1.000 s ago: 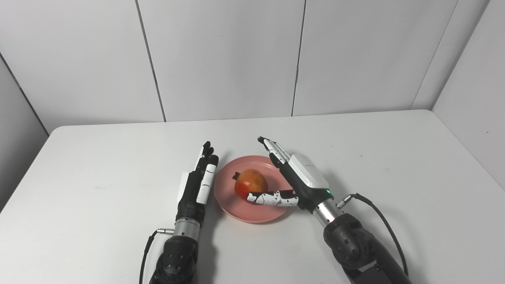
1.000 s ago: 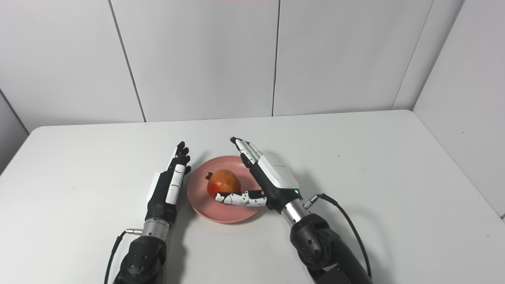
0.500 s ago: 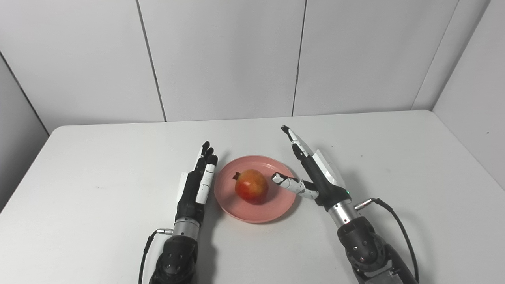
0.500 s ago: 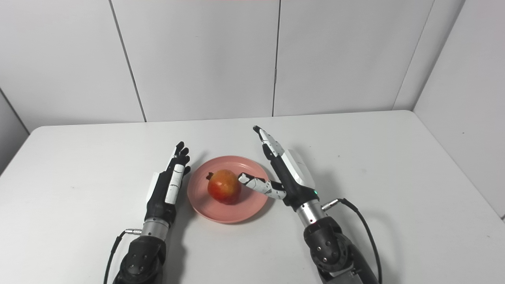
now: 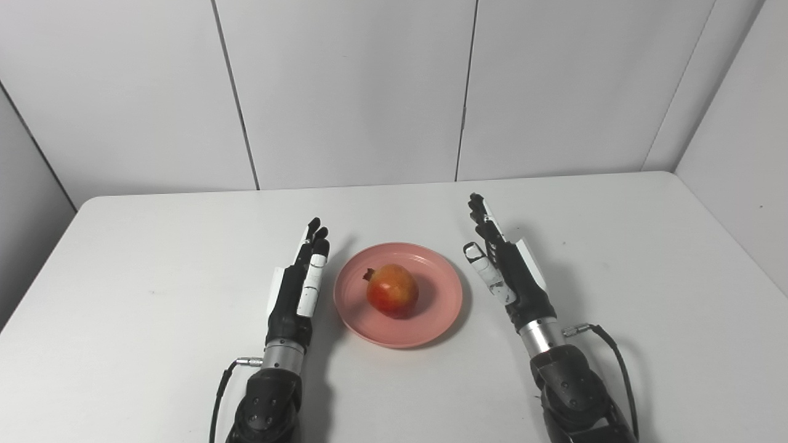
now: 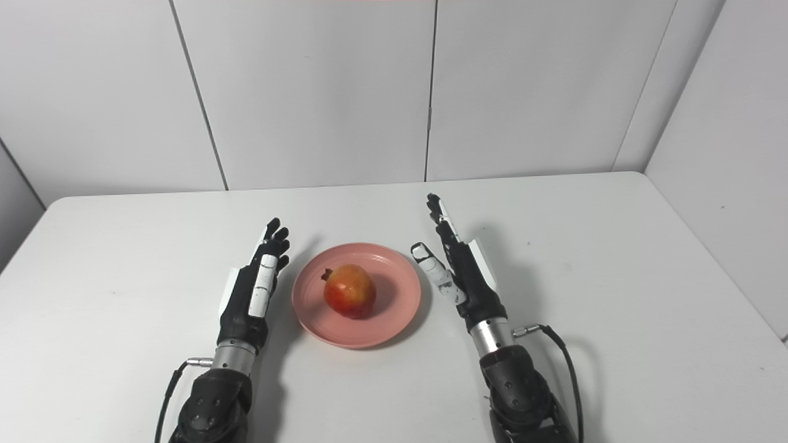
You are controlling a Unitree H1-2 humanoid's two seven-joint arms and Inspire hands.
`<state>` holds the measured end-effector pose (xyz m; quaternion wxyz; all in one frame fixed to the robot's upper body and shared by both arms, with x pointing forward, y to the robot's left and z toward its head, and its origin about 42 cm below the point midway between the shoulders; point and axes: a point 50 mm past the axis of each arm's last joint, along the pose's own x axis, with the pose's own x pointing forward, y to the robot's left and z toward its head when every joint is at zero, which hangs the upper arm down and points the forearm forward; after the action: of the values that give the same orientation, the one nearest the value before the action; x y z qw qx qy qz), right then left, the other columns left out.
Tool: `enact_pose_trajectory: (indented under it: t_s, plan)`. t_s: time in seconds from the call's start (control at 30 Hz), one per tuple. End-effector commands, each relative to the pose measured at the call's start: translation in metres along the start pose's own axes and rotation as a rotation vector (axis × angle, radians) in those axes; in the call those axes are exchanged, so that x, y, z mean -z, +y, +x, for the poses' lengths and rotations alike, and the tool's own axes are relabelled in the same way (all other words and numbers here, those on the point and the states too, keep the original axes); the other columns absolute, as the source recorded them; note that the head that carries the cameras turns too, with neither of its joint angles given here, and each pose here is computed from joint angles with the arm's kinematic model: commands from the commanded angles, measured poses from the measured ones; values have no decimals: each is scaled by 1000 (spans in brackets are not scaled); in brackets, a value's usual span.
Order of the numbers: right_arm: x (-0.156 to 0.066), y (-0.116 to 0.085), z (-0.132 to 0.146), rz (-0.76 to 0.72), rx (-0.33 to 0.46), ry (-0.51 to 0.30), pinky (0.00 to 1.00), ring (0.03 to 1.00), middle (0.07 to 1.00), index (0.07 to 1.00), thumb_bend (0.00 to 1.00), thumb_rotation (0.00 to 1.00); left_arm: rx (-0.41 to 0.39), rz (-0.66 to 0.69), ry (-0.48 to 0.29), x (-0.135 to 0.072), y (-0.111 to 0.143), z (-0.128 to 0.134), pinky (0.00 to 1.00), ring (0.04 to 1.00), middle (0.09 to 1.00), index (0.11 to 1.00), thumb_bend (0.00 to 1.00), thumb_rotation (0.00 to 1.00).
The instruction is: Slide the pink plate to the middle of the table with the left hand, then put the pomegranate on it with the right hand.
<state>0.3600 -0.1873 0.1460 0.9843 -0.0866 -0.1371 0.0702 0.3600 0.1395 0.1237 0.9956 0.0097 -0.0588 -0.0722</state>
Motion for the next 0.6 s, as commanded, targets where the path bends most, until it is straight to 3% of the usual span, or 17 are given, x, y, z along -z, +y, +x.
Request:
enact_pose_trajectory:
  t_s: [0.0, 0.2, 0.57]
  plan:
    - [-14, 3, 8, 40, 19, -68, 1000, 1000, 1000, 1000, 737, 968, 17, 7, -75, -16, 4, 6, 957, 973, 982, 976, 739, 1000]
    - [-16, 16, 2, 54, -14, -25, 1000, 1000, 1000, 1000, 727, 999, 57, 9, -75, -17, 16, 2, 993, 999, 1000, 1000, 725, 1000]
    - [-15, 21, -9, 188, 54, 39, 1000, 1000, 1000, 1000, 739, 924, 63, 22, -66, -17, 29, -2, 1000, 1000, 1000, 1000, 754, 1000]
